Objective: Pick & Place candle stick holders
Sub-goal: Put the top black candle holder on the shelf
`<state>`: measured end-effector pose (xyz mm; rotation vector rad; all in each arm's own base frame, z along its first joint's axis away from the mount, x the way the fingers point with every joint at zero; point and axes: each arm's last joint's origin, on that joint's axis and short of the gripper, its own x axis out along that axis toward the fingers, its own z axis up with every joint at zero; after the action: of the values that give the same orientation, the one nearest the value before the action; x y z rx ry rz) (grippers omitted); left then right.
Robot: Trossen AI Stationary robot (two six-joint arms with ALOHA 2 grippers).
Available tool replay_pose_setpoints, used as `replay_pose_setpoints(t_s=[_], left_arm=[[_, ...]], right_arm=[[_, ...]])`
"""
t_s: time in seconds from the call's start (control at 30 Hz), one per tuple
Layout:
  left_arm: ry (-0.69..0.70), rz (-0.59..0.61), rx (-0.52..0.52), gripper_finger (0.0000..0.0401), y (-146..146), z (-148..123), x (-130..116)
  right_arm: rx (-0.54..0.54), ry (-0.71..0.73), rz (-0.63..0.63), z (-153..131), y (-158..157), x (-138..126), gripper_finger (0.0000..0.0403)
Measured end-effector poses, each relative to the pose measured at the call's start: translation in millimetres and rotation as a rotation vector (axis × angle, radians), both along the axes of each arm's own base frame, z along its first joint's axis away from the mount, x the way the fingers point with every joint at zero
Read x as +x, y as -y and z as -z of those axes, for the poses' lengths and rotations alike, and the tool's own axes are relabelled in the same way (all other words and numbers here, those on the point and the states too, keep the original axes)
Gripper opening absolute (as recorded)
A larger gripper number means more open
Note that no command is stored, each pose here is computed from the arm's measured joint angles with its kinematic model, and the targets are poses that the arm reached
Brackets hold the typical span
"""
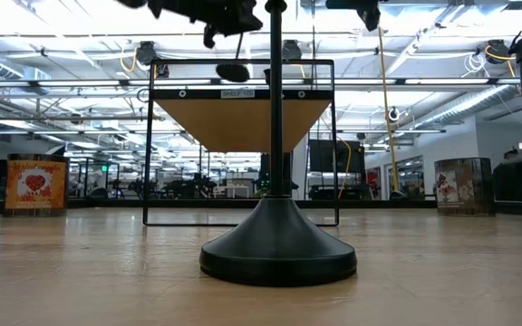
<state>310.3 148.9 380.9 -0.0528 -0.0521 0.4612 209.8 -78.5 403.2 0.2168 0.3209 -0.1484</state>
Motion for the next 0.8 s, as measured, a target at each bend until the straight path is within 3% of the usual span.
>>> replay_pose_setpoints(t_s=[0.33, 0.53, 0.8], left_arm=[[0.197, -0.011, 0.008, 0.0018, -29, 52, -26], [0.188, -0.043, 0.024, 0.0018, -37, 67, -32], [0.142, -0.064, 0.040, 0.0018, -45, 87, -21]], right_arm=[[-0.005, -0.025, -0.005, 2, -1, -2, 0.0000], [-0.012, -0.008, -0.004, 0, 0, -1, 0.0000], [0.004, -0.008, 0.004, 1, 0, -1, 0.0000]])
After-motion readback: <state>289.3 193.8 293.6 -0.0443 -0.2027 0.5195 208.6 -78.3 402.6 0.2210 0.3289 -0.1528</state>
